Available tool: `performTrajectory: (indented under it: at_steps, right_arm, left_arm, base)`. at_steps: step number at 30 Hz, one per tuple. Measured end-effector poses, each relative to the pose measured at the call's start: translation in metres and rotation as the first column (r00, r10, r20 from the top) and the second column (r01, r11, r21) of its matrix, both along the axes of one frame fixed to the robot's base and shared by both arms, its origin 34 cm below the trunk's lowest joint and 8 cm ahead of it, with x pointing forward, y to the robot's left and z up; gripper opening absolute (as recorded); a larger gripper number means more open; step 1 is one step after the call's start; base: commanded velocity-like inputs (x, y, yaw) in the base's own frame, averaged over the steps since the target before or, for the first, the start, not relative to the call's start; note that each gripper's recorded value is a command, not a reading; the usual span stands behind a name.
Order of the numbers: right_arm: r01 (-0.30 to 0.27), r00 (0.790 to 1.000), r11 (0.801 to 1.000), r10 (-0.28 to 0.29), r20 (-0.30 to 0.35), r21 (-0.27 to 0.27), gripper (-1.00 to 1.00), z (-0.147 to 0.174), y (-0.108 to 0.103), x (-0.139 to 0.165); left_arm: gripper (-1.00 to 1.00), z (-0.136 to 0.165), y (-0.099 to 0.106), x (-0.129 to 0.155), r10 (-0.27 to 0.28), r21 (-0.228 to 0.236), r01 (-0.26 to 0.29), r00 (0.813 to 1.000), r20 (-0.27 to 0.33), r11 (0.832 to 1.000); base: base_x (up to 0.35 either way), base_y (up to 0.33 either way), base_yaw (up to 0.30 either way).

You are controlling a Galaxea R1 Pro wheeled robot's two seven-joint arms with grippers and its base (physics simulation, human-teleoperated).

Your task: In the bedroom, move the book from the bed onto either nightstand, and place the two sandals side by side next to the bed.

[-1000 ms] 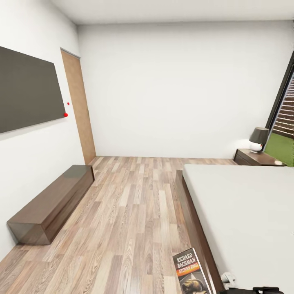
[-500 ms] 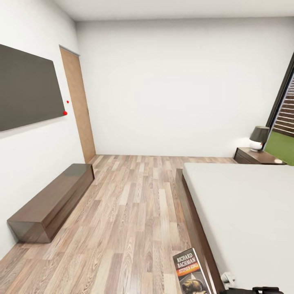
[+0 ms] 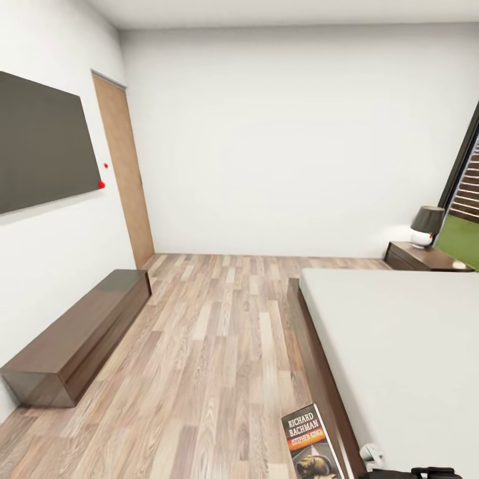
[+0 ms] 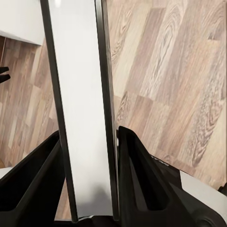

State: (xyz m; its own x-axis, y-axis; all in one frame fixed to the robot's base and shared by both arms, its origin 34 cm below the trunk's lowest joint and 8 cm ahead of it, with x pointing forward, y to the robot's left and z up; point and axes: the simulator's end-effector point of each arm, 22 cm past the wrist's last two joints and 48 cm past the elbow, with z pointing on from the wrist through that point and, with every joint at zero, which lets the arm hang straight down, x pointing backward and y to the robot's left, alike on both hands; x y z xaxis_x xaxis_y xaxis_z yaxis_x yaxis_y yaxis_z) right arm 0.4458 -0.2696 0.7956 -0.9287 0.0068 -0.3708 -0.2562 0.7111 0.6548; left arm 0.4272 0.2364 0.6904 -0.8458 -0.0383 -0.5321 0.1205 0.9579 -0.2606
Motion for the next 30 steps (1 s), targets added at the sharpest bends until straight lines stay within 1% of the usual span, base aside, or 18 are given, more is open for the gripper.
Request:
performTrajectory:
  at_steps: [11, 30]
  right_arm:
    - [-0.001, 1.0, 1.0, 0.001, -0.001, -0.001, -1.0, -0.0005, 0.0001, -0.0008]
    - [0.001, 1.0, 1.0, -0.001, -0.001, -0.005, -1.0, -0.0011, -0.0009, -0.0004]
  left_arm:
    - [1.0, 0.0, -0.0001, 0.0, 0.0, 0.0, 0.0, 1.0, 0.0, 1.0]
    - [1.0, 0.0001, -0.0002, 0.0001, 0.001, -0.001, -0.001, 1.0, 0.0, 1.0]
  base:
    - [0.325, 0.014, 0.0]
    - [0.326, 0.131, 0.0]
